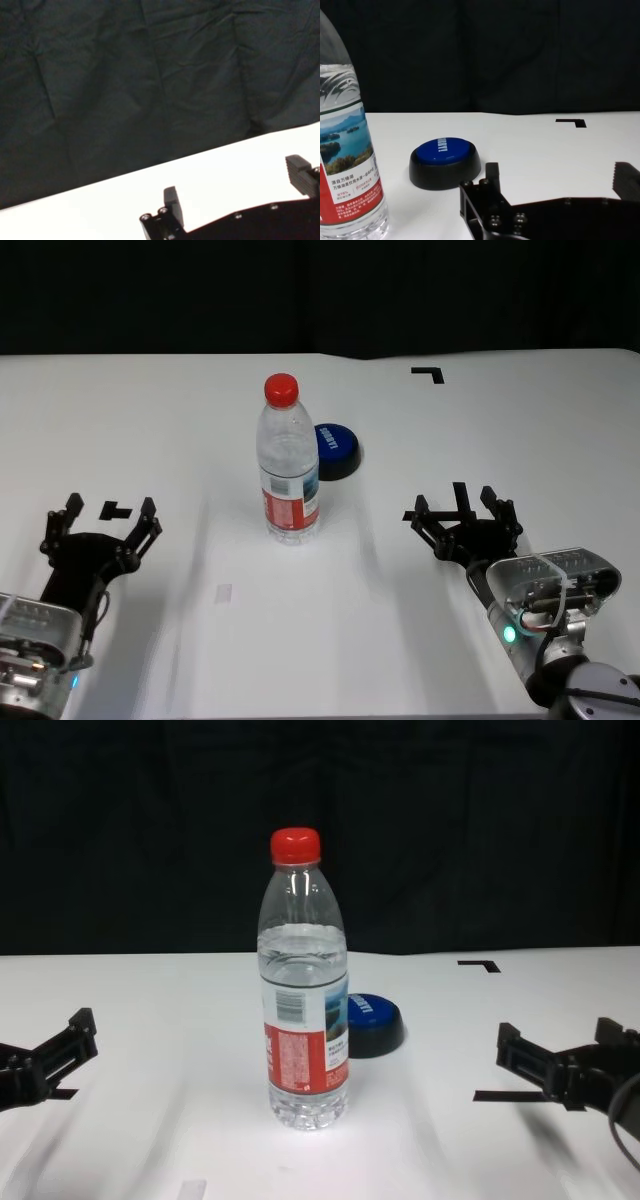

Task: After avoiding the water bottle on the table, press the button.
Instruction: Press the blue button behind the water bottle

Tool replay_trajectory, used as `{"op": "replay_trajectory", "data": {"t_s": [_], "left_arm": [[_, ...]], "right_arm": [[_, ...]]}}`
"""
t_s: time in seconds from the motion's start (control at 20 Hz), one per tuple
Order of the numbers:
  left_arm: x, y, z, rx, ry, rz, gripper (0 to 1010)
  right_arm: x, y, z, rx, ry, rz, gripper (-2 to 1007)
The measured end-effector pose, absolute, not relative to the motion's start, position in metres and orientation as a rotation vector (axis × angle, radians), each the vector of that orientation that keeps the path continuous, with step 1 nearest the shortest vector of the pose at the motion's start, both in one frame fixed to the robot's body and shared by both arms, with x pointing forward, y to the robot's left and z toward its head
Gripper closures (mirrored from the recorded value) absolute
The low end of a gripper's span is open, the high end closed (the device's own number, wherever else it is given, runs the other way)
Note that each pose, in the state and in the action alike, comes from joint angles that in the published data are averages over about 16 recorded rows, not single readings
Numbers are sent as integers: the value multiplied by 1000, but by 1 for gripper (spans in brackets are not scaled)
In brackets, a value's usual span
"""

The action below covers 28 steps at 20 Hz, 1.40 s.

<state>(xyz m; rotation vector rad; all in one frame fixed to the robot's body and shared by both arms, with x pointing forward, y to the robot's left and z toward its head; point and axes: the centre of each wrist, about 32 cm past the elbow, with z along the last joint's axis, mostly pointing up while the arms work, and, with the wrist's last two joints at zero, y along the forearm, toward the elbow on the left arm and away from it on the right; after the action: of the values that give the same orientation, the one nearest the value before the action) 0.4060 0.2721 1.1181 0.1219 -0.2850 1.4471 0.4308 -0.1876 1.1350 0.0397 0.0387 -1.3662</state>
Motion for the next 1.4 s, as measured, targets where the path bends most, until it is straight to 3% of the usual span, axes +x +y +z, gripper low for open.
{"op": "replay_trajectory", "data": {"t_s": [1.4], "left_arm": [[406,272,1118,118,-283,1446,7]], "right_arm": [[449,-199,1147,56,-3,-1362,2]]}}
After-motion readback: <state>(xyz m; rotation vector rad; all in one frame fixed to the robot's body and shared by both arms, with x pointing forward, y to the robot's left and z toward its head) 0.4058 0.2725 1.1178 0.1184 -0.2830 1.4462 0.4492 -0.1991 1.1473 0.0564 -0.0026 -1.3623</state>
